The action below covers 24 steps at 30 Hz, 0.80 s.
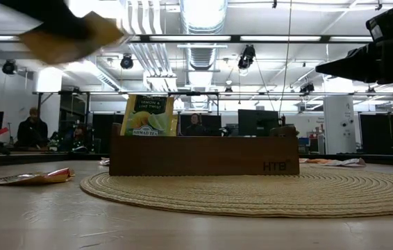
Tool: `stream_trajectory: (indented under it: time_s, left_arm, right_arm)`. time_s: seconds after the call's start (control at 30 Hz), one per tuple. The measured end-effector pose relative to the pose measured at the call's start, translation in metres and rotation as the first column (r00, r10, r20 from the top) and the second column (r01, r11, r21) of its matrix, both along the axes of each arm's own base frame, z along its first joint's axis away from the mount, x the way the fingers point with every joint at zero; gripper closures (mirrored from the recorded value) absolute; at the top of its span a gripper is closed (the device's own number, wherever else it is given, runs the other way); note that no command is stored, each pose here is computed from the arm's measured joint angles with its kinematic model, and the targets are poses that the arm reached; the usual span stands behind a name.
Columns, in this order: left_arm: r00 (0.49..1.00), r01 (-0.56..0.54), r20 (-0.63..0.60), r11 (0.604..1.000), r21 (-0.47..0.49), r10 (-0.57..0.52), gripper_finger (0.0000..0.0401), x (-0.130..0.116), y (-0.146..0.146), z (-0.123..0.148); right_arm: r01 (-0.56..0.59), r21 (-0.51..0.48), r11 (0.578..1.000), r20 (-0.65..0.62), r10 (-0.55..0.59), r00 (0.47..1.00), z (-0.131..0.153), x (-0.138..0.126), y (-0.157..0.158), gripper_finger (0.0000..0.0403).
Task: Pick & Place Tea
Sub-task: Put the yellow tea bag into the middle section of the wooden organizer
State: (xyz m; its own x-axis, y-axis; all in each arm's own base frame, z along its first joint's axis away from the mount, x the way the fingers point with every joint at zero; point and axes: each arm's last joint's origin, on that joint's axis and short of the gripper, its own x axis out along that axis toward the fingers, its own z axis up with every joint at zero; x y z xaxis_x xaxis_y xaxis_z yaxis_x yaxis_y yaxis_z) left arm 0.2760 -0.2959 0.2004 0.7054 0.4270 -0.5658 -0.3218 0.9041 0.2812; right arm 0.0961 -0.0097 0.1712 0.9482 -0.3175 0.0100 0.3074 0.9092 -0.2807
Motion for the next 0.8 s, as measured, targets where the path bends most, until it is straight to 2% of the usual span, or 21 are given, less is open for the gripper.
stream_trajectory:
  time_s: [0.13, 0.33, 0.53, 0.7, 0.8]
  left_arm:
    - [0.999, 0.001, 0.048, 0.991, 0.132, -0.007, 0.0395, 0.013, 0.008, 0.01]
    - [1.0, -0.021, 0.01, 0.974, 0.225, 0.019, 0.0395, 0.044, 0.036, 0.01]
    - [0.997, -0.075, -0.002, 0.962, 0.261, 0.078, 0.0387, 0.081, 0.075, 0.012]
    - [0.997, -0.044, -0.053, 0.949, 0.312, 0.064, 0.0393, 0.1, 0.095, 0.01]
    - [0.993, -0.027, -0.102, 0.952, 0.305, 0.061, 0.0396, 0.108, 0.107, 0.006]
  right_arm:
    - [0.0, 0.0, 1.0, 0.0, 0.0, 1.0, 0.0, 0.0, 0.0, 0.0376]
    - [-0.001, 0.0, 1.0, 0.0, 0.001, 1.0, 0.0, 0.0, 0.0, 0.0376]
    - [-0.001, 0.0, 1.0, 0.0, 0.001, 1.0, 0.0, 0.0, 0.0, 0.0376]
    - [-0.001, 0.0, 1.0, 0.0, 0.001, 1.0, 0.0, 0.0, 0.0, 0.0376]
    - [0.0, 0.0, 1.0, -0.001, 0.0, 1.0, 0.0, 0.0, 0.0, 0.0376]
